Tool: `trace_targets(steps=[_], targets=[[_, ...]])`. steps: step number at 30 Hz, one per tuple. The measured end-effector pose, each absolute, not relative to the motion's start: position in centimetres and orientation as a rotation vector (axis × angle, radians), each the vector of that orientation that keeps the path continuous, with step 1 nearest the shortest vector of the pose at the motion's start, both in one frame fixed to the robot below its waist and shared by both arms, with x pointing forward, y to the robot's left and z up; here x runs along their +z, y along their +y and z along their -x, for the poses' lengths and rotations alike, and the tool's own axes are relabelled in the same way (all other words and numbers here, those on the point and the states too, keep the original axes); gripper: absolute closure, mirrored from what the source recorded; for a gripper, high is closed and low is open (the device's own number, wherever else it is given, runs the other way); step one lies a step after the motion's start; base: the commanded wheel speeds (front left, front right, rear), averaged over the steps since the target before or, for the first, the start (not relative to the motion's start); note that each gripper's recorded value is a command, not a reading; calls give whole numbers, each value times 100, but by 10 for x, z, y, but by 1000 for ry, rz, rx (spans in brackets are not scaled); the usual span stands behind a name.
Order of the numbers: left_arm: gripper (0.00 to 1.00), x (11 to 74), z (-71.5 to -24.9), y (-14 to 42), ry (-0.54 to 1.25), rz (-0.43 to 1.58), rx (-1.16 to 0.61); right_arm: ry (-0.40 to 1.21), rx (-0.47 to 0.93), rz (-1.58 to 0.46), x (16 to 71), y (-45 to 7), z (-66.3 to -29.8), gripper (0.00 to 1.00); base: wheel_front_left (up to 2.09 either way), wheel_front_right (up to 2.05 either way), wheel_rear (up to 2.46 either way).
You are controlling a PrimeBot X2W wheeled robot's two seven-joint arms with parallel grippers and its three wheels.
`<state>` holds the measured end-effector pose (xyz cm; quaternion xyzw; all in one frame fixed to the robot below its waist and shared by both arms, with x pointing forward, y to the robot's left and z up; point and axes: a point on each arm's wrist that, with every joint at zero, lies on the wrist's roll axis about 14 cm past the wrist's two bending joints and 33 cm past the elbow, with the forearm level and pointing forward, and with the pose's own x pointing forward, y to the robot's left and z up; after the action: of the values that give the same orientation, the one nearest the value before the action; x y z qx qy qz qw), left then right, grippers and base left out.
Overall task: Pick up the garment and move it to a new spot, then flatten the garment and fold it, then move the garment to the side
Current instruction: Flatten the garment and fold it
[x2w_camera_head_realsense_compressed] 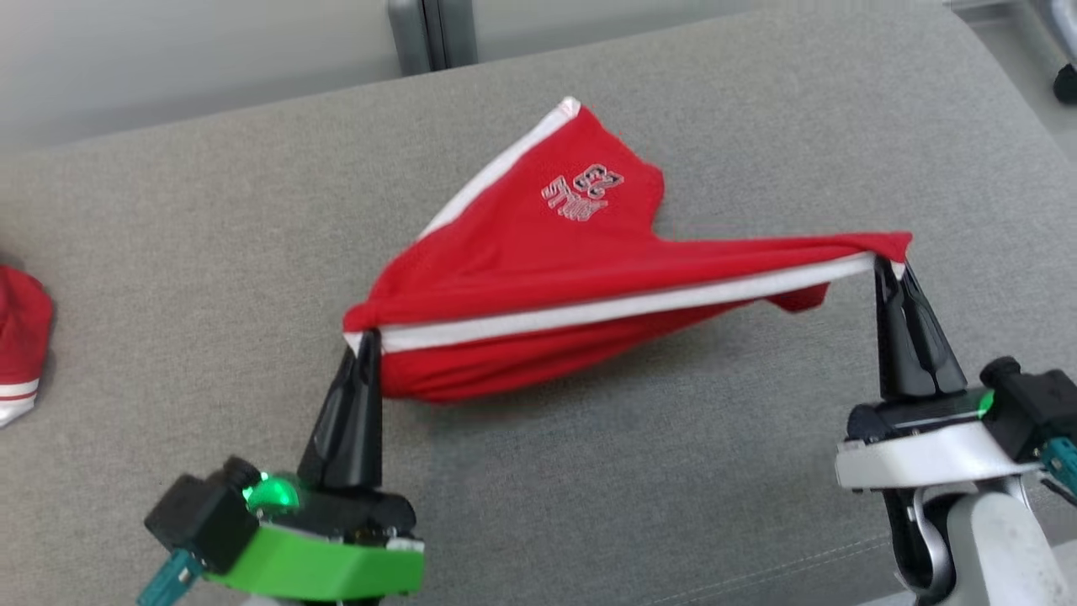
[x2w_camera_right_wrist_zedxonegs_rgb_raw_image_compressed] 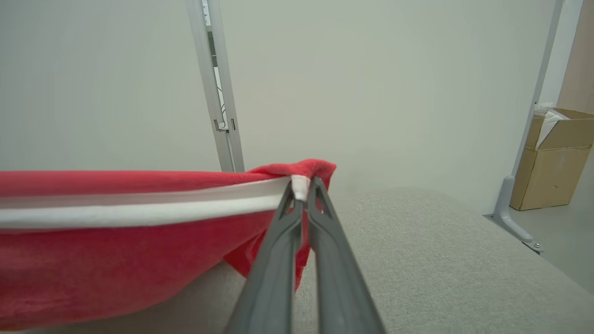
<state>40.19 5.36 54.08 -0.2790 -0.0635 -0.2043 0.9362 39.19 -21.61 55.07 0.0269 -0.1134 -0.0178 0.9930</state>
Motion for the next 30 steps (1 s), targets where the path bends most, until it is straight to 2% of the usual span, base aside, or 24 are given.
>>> trace_targets(steps=[5, 12, 17, 24, 30], targets=[[100, 533, -364, 44, -60, 598, -423, -232, -58, -10, 555, -222, -362, 100, 0, 0, 0], [100, 497, -356, 37, 87, 647, -391, -114, -59, 56, 519, -224, -369, 100, 0, 0, 0], [100, 473, -367, 43, 160, 668, -336, -69, -17, 81, 505, -214, -406, 100, 0, 0, 0], [100, 452, -401, 61, 222, 744, -201, 29, 119, 172, 486, -176, -477, 100, 0, 0, 0], [100, 442, -429, 73, 247, 731, -132, 89, 221, 213, 476, -144, -531, 100, 0, 0, 0]])
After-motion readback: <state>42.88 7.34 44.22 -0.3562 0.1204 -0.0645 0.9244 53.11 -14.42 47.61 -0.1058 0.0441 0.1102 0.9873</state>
